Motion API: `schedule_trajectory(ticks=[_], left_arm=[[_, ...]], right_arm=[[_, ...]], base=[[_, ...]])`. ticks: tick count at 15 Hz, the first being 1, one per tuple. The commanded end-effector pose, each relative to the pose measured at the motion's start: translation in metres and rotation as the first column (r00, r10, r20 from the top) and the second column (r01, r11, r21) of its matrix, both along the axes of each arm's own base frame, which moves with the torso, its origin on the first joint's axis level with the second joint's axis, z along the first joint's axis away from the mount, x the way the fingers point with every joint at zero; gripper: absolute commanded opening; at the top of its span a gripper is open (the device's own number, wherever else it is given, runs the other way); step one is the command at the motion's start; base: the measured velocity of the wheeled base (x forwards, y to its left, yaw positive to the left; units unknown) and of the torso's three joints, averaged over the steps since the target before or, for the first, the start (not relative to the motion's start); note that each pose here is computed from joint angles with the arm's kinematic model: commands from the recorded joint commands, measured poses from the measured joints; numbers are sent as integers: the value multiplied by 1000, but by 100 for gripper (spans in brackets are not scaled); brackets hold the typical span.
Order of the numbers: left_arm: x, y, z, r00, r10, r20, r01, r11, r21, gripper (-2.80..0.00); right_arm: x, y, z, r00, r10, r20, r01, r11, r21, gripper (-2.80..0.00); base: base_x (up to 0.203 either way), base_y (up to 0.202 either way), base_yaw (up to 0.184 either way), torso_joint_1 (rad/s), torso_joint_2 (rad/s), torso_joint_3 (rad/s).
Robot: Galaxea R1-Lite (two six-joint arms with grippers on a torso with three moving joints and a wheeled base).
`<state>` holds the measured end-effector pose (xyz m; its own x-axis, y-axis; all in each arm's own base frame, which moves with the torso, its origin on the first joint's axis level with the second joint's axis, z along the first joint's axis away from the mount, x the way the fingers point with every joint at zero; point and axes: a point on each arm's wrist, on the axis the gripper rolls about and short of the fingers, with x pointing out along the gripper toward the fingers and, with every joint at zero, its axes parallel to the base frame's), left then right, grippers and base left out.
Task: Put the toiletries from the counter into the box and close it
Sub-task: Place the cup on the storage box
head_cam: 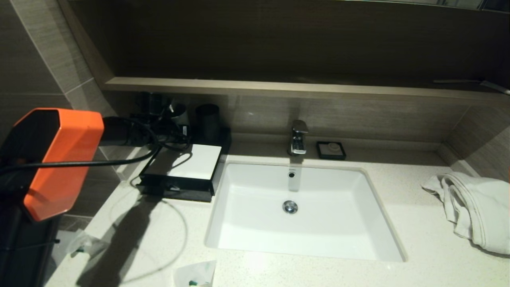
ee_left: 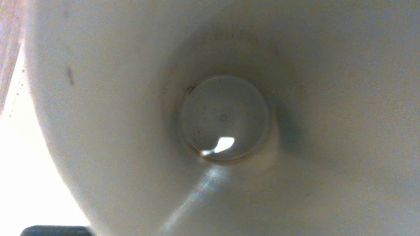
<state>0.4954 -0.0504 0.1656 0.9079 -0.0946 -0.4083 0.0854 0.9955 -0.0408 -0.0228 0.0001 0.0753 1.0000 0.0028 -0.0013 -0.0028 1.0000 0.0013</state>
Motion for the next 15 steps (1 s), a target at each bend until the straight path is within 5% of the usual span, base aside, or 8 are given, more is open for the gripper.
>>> schedule_trajectory(ticks=[1,15], left_arm=[[0,1,-1,1000,0,0,0,1000,0,-280],[6,0,-10,1000,-4,11,4,1000,-3,-280]], right_arm=[[0,0,0,1000,0,0,0,1000,0,-280],[0,0,0,1000,0,0,0,1000,0,-280]], base=[[0,0,0,0,0,0],[0,0,0,0,0,0]])
